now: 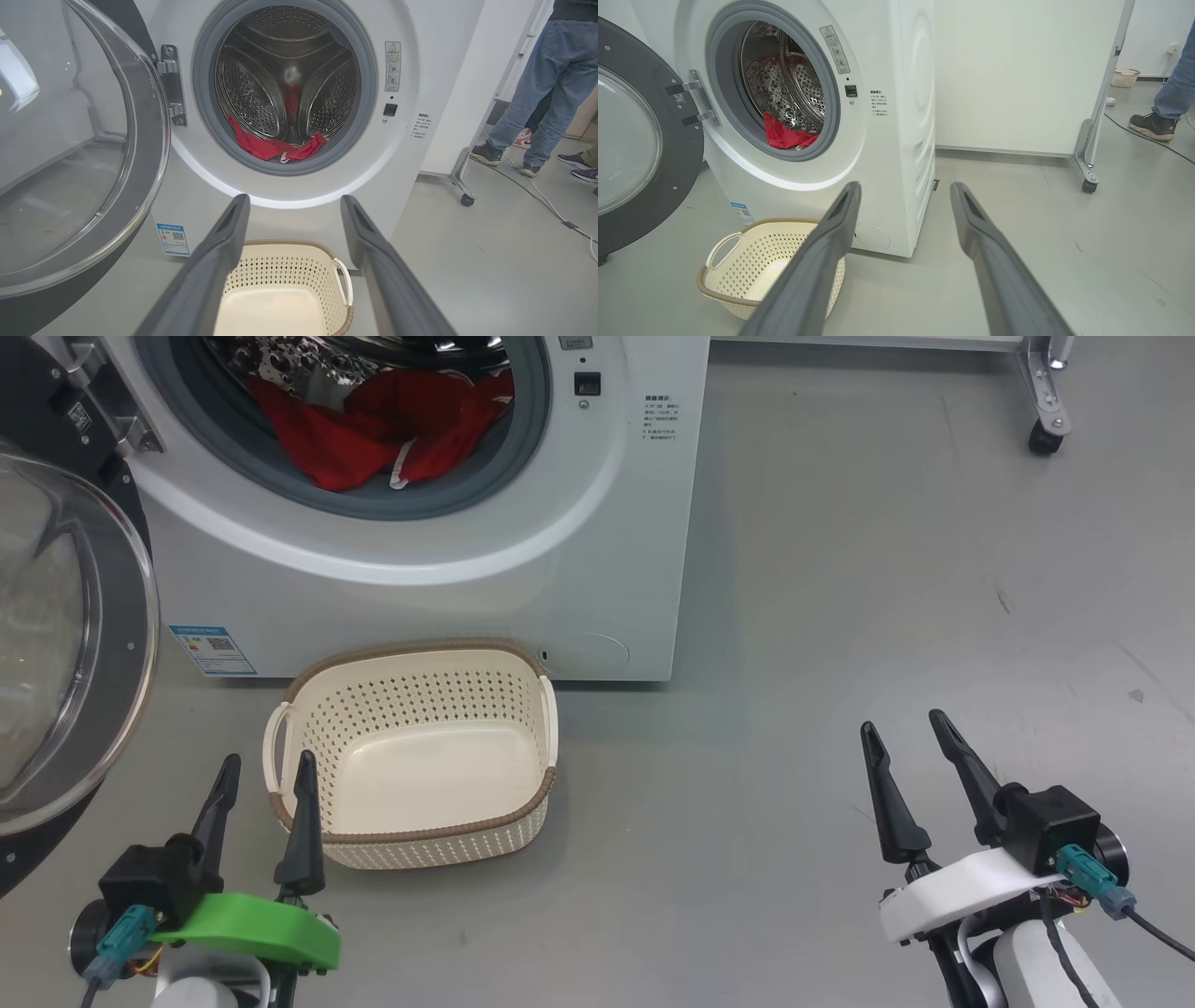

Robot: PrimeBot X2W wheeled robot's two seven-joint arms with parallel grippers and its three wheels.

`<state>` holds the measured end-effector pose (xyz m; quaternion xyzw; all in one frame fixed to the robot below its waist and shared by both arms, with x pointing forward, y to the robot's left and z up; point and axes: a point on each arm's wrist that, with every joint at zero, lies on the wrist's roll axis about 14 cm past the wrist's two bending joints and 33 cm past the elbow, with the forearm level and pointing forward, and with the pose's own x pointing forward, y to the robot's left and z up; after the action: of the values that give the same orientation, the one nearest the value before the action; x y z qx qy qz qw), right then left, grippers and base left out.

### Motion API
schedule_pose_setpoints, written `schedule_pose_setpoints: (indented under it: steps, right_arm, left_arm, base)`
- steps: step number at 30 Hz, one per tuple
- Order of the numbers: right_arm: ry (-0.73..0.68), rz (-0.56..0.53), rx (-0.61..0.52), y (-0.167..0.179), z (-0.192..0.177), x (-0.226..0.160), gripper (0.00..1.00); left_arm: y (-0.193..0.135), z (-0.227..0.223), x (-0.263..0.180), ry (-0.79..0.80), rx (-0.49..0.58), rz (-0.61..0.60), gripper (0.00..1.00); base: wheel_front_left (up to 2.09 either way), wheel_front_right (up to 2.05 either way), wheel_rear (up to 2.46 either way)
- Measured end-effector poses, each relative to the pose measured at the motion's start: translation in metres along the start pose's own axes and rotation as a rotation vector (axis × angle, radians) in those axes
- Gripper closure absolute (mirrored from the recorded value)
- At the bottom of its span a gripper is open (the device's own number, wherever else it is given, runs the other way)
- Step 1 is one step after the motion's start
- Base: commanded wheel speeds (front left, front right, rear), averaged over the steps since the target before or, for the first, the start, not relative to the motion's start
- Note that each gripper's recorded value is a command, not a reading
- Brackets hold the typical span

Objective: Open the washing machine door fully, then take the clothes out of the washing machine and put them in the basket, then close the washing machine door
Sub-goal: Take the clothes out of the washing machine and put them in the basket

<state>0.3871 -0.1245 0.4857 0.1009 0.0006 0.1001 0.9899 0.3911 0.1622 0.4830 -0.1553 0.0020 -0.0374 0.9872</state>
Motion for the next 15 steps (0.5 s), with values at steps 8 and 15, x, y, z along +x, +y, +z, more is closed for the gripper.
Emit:
schedule_pose_setpoints:
  steps: [8, 15]
  right_arm:
    - [0.006, -0.003, 0.002, -0.0012, -0.0021, 0.0004, 0.00]
    - [0.010, -0.002, 0.005, -0.0020, -0.0036, 0.0008, 0.00]
  left_arm:
    - [-0.0008, 0.0008, 0.0016, -0.006, -0.016, 0.000, 0.00]
    - [0.0008, 0.0004, 0.0023, -0.005, -0.016, 0.004, 0.00]
  base:
    - [0.33, -0.33, 0.00]
    - [0.64, -0.64, 0.00]
